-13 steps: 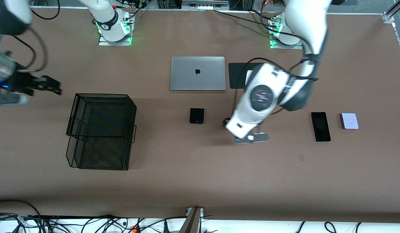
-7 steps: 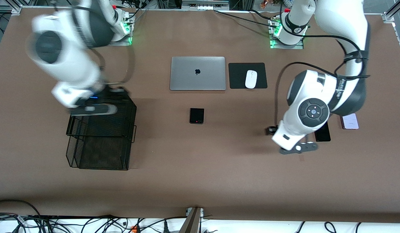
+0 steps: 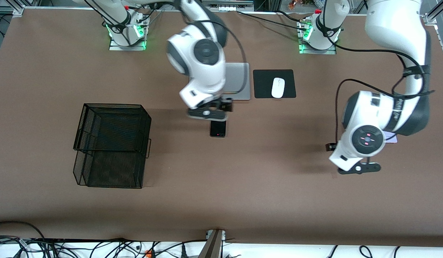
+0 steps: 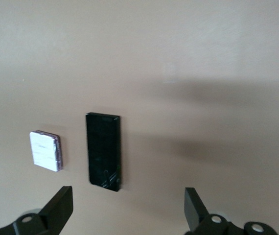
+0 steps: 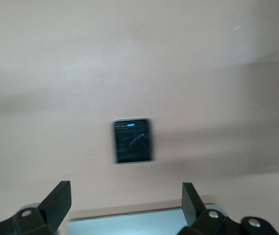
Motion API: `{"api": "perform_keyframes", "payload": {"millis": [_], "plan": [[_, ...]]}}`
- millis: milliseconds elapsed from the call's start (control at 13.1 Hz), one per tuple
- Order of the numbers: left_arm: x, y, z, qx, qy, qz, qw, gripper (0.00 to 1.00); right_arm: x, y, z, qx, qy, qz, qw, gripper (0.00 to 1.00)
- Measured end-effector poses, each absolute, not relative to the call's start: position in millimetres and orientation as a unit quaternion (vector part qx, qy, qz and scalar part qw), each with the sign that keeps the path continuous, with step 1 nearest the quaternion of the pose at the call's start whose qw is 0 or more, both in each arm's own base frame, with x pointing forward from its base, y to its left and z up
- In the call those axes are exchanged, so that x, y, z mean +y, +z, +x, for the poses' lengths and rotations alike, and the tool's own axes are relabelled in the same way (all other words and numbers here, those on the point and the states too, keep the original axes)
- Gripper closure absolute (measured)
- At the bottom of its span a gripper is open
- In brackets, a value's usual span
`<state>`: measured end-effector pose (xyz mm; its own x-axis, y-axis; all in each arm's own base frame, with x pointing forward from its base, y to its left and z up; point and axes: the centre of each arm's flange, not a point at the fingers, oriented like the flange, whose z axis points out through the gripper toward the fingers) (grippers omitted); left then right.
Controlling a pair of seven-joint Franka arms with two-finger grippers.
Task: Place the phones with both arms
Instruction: 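Grasp the flip phone with the right gripper while the left gripper reaches the tall phone, then lift the flip phone with the right gripper while the left gripper grasps the tall phone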
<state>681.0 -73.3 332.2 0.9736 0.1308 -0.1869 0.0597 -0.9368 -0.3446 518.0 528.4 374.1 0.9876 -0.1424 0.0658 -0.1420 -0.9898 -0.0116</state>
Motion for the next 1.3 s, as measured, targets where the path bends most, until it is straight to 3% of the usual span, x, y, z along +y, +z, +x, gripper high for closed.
{"api": "perform_keyframes", "payload": {"millis": [229, 686, 1295], "plan": [[-50.7, 306.8, 669.1, -0.035, 0.075, -0.985, 0.151, 0.00, 541.1, 328.8, 513.1, 0.073, -0.027, -0.997, -0.009, 0.00], [45.0, 223.5, 584.7, 0.000, -0.022, -0.996, 0.085, 0.00, 511.1, 227.5, 509.1, 0.055, -0.045, -0.997, 0.006, 0.00], [78.0, 182.1, 560.7, -0.006, -0.017, -0.997, 0.071, 0.00, 506.3, 182.7, 504.4, 0.052, -0.042, -0.998, 0.001, 0.00]]}}
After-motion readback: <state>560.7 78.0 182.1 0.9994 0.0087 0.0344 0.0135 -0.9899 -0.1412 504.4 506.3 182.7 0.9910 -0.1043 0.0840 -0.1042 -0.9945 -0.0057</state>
